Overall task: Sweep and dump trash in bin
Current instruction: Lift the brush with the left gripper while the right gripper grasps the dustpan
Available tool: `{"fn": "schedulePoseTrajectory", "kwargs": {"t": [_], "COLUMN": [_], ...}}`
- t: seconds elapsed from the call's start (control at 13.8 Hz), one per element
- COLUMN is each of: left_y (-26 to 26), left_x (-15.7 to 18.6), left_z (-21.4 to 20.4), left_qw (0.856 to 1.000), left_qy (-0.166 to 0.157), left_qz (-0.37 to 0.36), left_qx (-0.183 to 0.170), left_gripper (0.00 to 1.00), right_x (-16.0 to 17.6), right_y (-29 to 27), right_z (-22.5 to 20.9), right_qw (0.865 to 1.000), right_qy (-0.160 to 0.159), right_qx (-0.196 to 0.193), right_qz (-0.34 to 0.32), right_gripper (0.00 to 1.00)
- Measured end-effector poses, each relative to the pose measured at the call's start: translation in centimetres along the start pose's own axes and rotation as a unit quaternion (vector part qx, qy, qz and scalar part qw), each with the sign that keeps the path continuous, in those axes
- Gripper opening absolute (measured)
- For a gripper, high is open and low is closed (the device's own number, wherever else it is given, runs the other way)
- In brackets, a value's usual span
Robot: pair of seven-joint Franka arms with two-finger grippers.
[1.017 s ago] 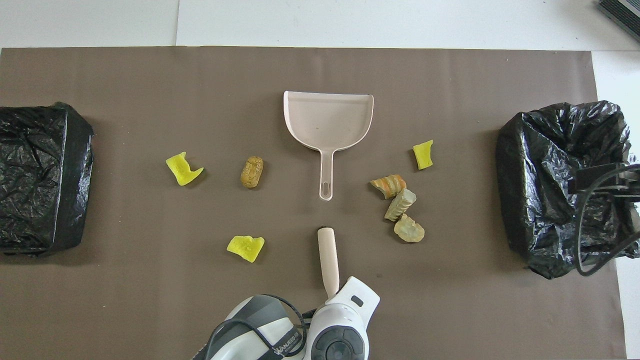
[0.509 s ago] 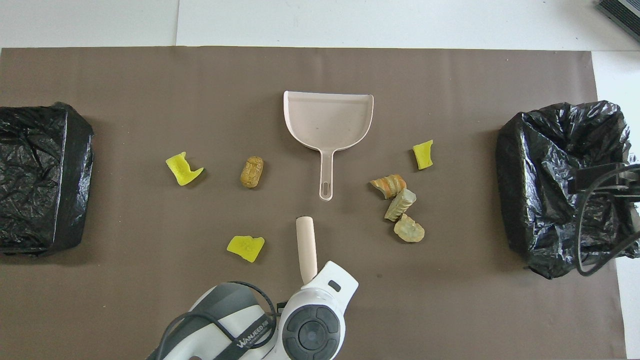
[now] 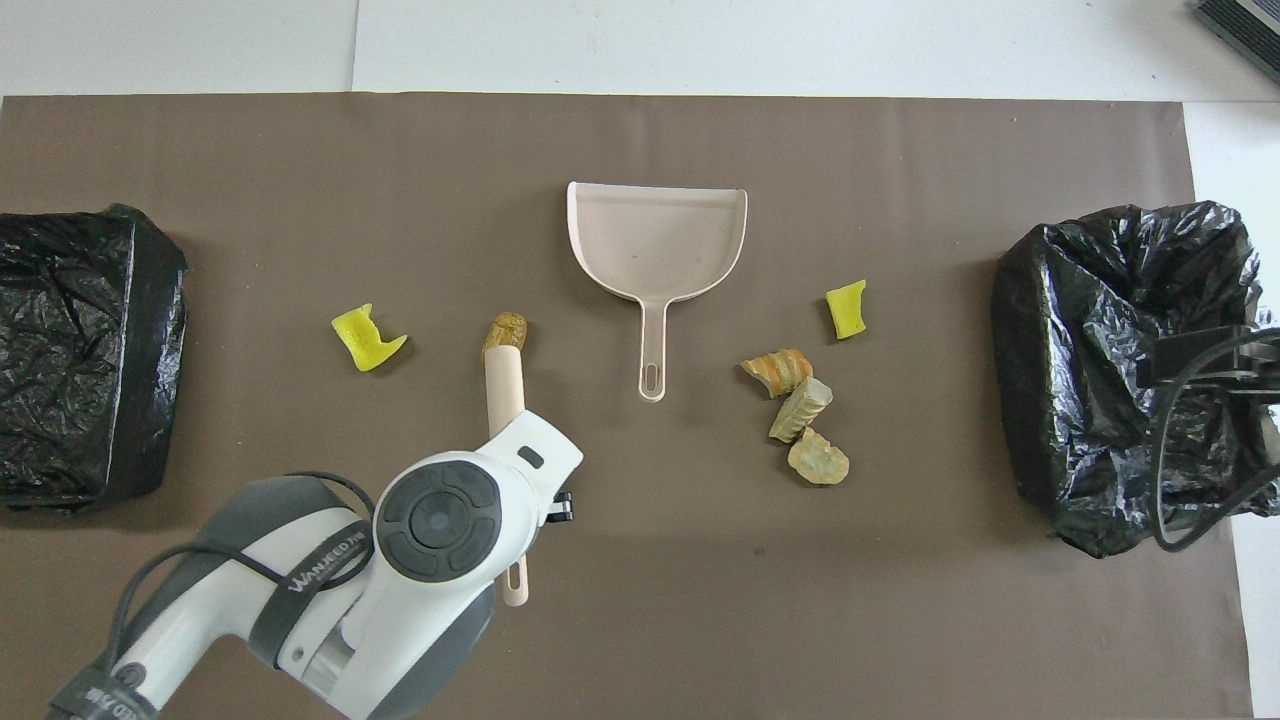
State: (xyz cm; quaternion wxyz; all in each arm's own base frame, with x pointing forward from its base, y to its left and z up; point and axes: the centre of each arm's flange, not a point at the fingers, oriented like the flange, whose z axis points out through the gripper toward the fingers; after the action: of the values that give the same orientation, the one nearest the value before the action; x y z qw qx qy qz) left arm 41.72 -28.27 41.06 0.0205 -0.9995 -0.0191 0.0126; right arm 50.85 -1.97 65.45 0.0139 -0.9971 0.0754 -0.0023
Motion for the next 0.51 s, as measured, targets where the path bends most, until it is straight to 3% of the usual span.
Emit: {"fn": "schedulePoseTrajectory", "kwargs": {"t": [0.29,0.51], "left_y": [-9.7,-16.6], "left_x": [6.0,8.7], "left_z": [0.0,0.6], "left_qw": [0.999,0.998], "left_qy": [0.001,0.002], "left_qz": [0.038,0.061], "left_qx": [-0.002,-0.005], "left_gripper": [0.25,0.25], "right_x": [0.2,1.8], "right_y": [-3.3,-8.2], "right_z": [1.0,5.5], "right_qw": [1.000,0.997], "right_qy": [0.015,0.048], "right_qx": [0.001,0.010], "right_qz": [-0.028,-0.056], "right_gripper": [1.00,1.00]}}
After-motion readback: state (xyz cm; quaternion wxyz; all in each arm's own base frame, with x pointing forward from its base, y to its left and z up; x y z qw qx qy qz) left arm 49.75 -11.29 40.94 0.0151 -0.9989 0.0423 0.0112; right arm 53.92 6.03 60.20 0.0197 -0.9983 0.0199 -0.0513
